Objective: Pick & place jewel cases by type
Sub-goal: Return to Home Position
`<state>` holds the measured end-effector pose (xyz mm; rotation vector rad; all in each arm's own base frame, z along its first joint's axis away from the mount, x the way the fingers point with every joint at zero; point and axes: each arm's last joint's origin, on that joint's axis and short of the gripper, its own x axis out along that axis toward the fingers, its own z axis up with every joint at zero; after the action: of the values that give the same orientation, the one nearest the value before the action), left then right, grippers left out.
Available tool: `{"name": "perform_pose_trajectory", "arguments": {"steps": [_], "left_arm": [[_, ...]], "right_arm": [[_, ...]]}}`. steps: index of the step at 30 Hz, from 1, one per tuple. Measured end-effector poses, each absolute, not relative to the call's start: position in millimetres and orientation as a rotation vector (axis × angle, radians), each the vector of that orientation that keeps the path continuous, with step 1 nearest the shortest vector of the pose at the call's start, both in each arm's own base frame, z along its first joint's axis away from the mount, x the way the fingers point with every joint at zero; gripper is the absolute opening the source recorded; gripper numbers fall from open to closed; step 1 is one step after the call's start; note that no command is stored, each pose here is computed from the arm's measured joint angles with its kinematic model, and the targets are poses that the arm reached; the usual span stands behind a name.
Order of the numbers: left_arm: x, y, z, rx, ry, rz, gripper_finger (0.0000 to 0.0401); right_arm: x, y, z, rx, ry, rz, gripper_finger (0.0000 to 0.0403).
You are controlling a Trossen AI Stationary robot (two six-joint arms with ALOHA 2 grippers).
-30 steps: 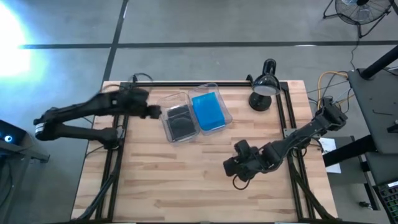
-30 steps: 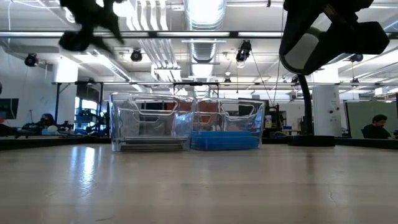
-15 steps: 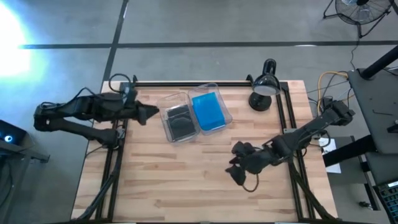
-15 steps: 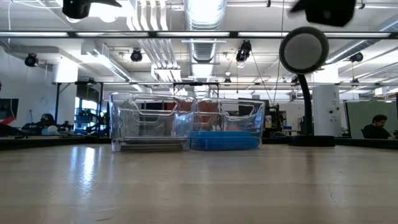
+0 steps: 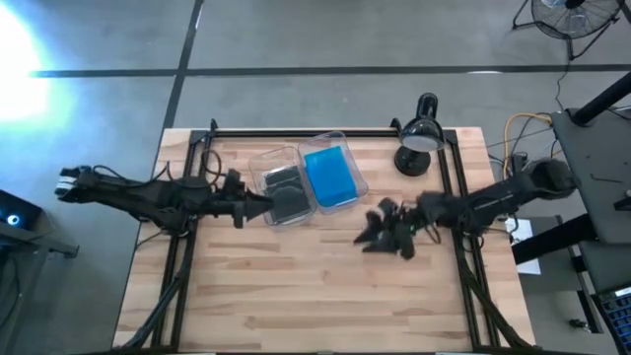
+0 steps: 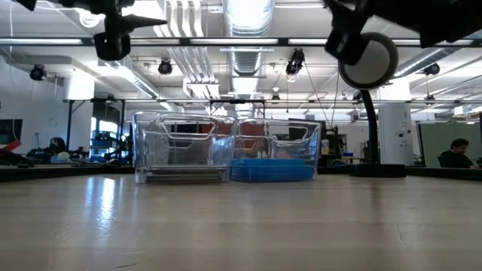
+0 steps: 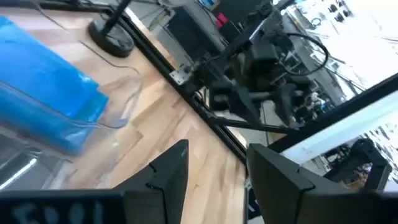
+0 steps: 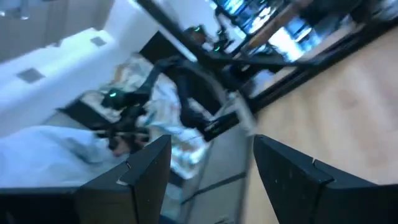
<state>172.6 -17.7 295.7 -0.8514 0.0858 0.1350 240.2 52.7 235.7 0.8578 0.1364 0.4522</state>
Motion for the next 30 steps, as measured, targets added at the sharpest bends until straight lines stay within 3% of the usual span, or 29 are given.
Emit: {"name": "perform_pose_trajectory", "arguments": {"steps": [10, 22, 30], "left_arm": [[129.7, -11.5, 297.3, -0.746, 0.016, 0.111, 0.0142], [106.1, -4.3, 297.0, -0.528, -0.008, 0.239, 0.0142], [95.1, -2.8, 295.3, -0.514, 0.002, 0.243, 0.0142]], "right_arm": [[198.0, 4.6, 238.6, 0.659, 0.141, 0.136, 0.0224], [147.7, -1.5, 203.8, 0.605, 0.059, -0.008, 0.0224], [128.0, -1.3, 184.1, 0.615, -0.005, 0.004, 0.0224]]}}
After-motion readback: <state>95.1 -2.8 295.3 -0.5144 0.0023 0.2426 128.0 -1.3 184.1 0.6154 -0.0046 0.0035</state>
